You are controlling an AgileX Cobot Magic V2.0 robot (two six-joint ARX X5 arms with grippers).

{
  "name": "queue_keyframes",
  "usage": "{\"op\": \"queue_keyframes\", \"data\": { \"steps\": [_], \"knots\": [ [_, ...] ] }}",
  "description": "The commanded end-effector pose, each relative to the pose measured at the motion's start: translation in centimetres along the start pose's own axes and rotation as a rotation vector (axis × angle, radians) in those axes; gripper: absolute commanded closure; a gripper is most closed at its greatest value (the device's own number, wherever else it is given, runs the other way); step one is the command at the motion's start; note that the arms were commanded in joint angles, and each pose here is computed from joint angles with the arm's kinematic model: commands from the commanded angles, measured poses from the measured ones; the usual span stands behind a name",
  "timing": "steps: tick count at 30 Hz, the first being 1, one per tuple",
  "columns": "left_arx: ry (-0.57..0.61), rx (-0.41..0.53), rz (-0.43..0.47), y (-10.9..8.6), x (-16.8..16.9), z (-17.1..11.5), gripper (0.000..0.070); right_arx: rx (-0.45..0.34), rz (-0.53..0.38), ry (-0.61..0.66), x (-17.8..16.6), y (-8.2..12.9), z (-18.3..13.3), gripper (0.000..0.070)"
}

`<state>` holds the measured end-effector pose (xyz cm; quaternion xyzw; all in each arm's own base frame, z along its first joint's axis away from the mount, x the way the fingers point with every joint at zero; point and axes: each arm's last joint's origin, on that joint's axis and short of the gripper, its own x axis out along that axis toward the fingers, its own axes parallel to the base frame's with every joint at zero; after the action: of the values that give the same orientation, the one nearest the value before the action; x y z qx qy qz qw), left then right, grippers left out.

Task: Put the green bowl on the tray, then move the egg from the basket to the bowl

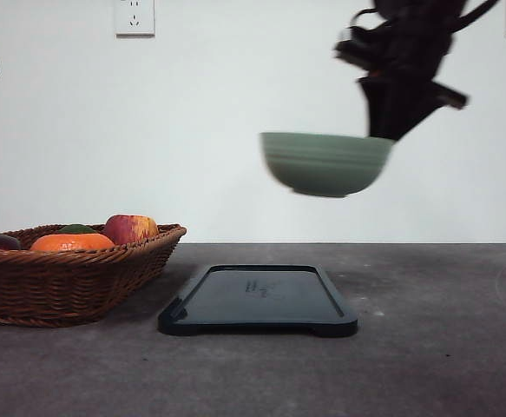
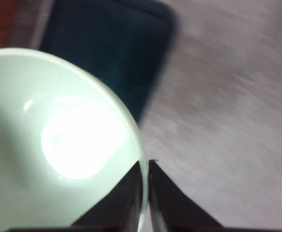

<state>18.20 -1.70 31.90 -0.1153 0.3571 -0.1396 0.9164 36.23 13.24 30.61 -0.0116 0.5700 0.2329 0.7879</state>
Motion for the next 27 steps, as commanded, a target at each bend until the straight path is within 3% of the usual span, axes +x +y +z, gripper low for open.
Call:
{"op": "queue_keyframes", "data": {
  "steps": [1,10,18,27],
  "knots": [
    [-0.023,0.009,-0.009,-0.3,-0.3,0.6,0.0350,-0.025,0.012,0.004,1.2,0.8,1.0,0.0700],
    [-0.023,0.010,-0.009,-0.3,-0.3,0.6,0.0350,-0.086,0.037,0.031,5.8,3.5,3.4,0.0700],
    [-0.023,0.010,-0.009,-0.3,-0.3,0.6,0.0350,-0.084,-0.020,0.088,9.5,3.0,3.7,0.0700],
    [-0.023,0.010,-0.009,-0.3,-0.3,0.6,0.0350,-0.079,-0.041,0.084,11.3,2.5,4.0,0.0700]
  ]
}}
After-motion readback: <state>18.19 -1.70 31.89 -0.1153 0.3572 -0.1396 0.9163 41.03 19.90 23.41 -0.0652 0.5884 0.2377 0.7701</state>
